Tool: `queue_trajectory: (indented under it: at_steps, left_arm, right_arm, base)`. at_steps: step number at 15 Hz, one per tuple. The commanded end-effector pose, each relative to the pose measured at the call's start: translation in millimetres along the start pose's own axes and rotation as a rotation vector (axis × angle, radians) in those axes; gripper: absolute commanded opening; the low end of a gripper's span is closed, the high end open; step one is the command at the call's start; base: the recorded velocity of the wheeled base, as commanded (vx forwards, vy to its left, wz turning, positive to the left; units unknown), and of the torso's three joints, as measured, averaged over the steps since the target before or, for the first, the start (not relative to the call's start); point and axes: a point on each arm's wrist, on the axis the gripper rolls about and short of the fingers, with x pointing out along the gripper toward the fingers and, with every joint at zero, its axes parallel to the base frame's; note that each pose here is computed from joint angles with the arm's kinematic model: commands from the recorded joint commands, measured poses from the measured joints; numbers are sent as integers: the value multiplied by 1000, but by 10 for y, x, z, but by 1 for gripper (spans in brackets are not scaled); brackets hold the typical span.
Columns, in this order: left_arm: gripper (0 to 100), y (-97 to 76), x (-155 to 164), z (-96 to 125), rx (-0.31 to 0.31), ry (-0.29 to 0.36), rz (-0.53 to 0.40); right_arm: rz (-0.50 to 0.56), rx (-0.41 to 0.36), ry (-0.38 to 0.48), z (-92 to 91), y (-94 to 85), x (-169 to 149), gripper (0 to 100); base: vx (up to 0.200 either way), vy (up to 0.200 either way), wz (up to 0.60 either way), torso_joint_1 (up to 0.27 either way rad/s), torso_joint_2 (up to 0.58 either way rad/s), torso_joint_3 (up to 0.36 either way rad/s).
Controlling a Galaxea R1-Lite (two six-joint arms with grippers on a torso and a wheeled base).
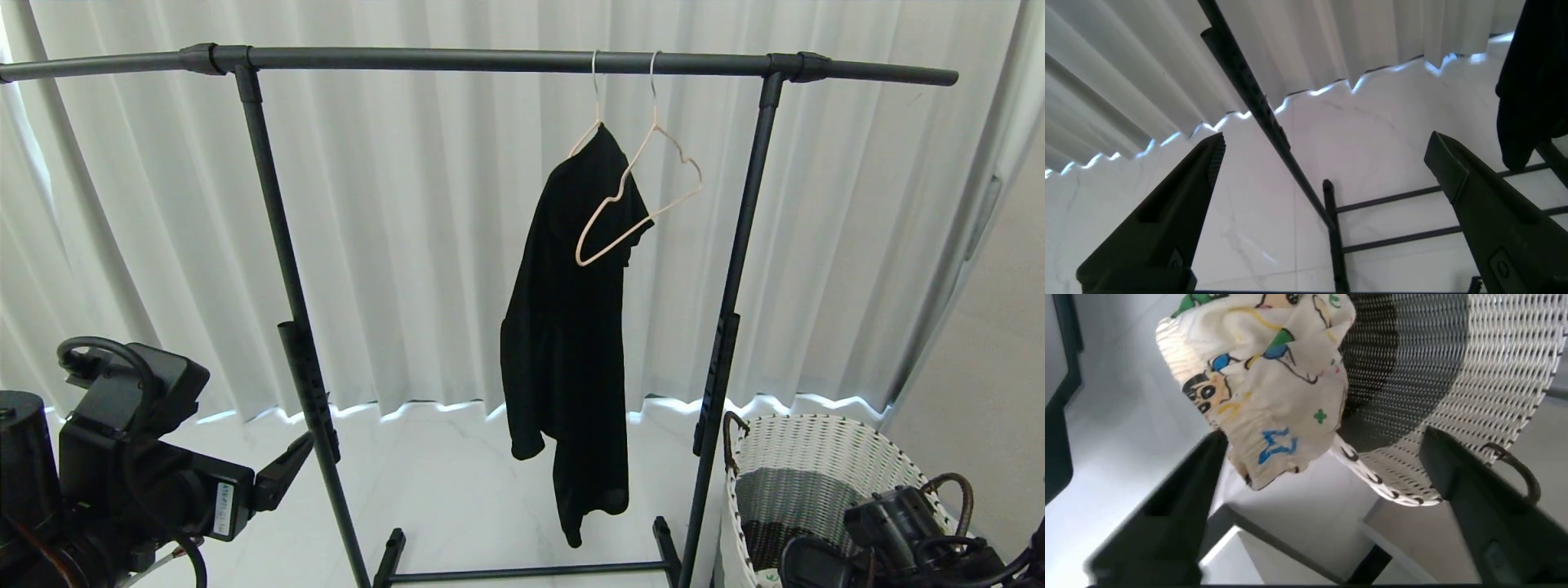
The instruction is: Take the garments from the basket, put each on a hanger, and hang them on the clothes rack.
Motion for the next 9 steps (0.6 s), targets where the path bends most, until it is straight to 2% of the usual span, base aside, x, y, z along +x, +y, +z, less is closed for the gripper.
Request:
queue_trajectory:
  at_steps: [1, 5, 8, 9]
  left_arm:
    - [100, 1, -3, 1, -1, -1, 2]
    - [100, 1, -3, 1, -1, -1, 2]
    - [100, 1, -3, 1, -1, -1, 2]
    - [100, 1, -3, 1, -1, -1, 2]
  right_arm:
    - [-1, 0, 0, 2, -1, 13, 0]
    - [-82, 13, -6, -5, -13, -2, 0]
    - [-141, 41, -72, -6, -48, -148, 0]
    - [-186, 84, -130, 39, -117, -255, 0]
  base:
    - [0, 0, 0, 0, 0, 0]
    - [0, 0, 0, 0, 0, 0]
    - [0, 0, 0, 0, 0, 0]
    - [0, 0, 0, 0, 0, 0]
